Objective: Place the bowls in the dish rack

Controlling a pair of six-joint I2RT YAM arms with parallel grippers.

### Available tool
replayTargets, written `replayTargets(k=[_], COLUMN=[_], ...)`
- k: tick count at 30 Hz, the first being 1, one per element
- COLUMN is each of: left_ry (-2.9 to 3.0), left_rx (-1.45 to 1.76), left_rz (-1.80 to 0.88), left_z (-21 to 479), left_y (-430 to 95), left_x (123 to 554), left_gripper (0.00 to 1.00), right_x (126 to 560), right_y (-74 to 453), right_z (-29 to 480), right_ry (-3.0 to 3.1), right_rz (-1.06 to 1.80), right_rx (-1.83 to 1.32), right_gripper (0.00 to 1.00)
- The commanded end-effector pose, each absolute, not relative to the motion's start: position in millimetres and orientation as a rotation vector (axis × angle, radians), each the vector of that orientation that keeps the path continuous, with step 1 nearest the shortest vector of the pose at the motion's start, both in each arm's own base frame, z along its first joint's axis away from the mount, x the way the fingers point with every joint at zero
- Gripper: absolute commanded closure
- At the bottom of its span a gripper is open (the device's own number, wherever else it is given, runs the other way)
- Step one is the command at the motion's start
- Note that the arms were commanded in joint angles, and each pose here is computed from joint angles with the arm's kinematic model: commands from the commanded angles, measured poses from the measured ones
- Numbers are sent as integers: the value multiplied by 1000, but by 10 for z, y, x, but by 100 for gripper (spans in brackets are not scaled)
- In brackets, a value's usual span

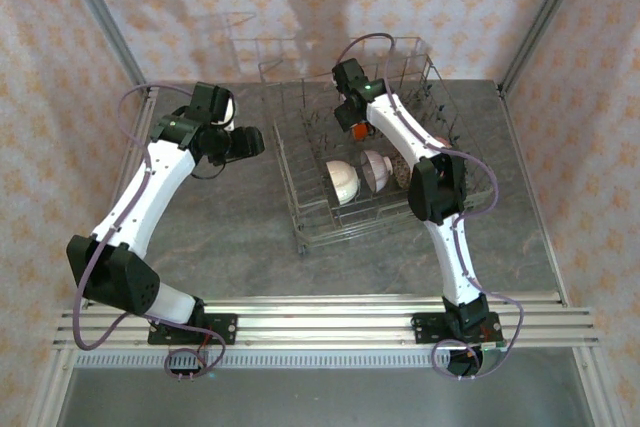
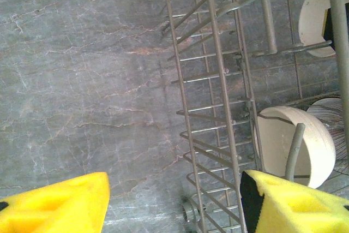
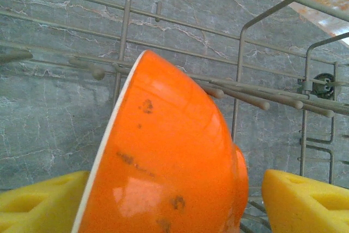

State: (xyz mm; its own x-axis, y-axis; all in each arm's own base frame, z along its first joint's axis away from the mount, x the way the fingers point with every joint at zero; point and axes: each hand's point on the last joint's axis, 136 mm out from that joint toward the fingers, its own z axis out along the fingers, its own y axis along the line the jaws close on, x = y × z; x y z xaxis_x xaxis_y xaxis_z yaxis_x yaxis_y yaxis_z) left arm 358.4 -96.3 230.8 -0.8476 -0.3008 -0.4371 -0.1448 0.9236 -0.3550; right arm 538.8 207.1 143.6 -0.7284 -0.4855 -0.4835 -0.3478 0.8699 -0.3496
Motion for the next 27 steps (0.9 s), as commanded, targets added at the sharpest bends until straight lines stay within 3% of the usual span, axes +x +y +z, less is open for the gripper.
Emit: replayTargets(k=[1,20,27], left_ry=[2532,2507,2493], left_rx=[-318,-319,-328], left_rz=[-444,-505,-529], left_z=[2413,2480,2496], left_y=[-940,-1005,-1028], left_x=[3601,3594,3590], left_gripper=[34,34,34], right_x=[5330,5151,5049], right_y=[2190,2152,2321], right_z=[1541,1946,2202], right_ry=[2451,2408,2373], right_rz=[-279,-225,-62], right_rx=[-612,-596,-611], right_gripper=[19,11,11])
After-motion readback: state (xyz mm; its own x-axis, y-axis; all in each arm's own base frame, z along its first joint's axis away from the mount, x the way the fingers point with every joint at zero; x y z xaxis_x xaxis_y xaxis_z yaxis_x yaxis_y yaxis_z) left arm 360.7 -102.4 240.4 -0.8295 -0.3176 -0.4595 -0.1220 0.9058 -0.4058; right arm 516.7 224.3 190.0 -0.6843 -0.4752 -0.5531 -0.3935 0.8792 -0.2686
